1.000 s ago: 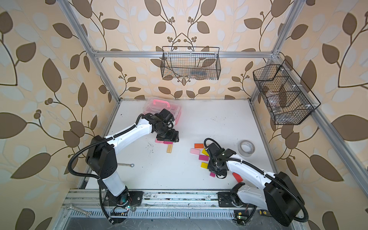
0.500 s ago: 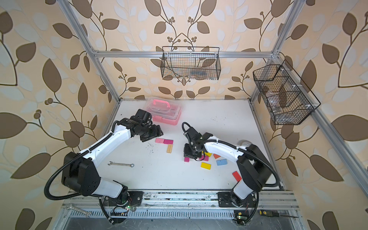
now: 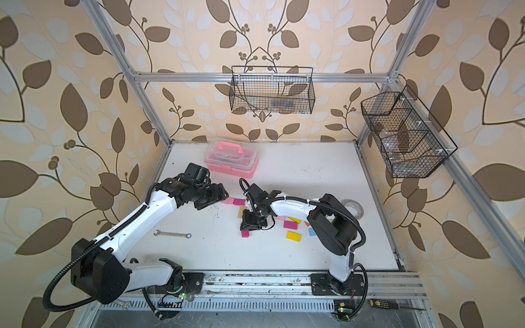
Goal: Assemble the number 7 with building blocks
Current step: Assemble the building block at the center of the board.
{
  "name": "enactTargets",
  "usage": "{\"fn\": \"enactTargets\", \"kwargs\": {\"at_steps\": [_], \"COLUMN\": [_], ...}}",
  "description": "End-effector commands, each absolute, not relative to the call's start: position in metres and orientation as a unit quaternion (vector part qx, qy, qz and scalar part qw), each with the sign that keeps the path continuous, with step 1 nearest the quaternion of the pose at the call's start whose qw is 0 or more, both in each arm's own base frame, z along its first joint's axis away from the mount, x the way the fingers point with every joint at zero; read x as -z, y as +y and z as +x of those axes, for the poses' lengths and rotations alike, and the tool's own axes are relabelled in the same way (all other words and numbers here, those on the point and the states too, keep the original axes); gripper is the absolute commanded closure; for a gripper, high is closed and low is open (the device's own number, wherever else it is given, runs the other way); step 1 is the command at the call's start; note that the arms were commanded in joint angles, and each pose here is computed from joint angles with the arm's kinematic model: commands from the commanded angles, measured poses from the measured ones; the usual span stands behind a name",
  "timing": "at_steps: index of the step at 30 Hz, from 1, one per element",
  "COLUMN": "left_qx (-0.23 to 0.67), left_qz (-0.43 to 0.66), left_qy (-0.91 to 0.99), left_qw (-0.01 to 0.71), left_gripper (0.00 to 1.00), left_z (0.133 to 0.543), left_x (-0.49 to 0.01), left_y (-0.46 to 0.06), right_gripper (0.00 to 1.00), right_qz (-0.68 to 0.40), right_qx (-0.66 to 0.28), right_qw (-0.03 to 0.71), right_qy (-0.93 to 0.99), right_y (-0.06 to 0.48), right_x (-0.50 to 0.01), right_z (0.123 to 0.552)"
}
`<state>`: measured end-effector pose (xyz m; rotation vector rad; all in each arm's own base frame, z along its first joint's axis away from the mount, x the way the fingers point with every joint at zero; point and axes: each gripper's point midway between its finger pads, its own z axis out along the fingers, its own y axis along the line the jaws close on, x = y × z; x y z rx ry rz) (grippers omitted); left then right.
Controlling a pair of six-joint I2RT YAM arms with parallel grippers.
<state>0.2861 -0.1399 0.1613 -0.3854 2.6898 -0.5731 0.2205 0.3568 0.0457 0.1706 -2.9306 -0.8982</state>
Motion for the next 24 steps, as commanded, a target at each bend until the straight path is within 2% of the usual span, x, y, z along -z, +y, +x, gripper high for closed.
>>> {"fn": "enactTargets", "kwargs": {"at_steps": [1, 12, 24], "left_qx": [0.198, 0.2, 0.194], "left_qz": [-0.143, -0.138, -0.135], "left_qy": [0.951, 0.953, 0.956], "left_qw": [0.187, 0.181, 0.176], "left_gripper": [0.17, 0.17, 0.17], "left_z": [0.28, 0.278, 0.275], "left_x": [-0.165, -0.165, -0.162], "left_y": [-0.135, -0.137, -0.135], "right_gripper": [0.74, 0.74, 0.65], "right_qz": [0.047, 0.015, 0.014], "right_qx": [0.302, 0.27, 0.287], "right_qw": [0.043, 0.046, 0.041], "right_qy": [-0.951, -0.962, -0.957], "right_y": [0.367, 0.357, 0.371], "right_x": [-0.042, -0.02, -0.019], "right_z": [0.228, 0.239, 0.25]}}
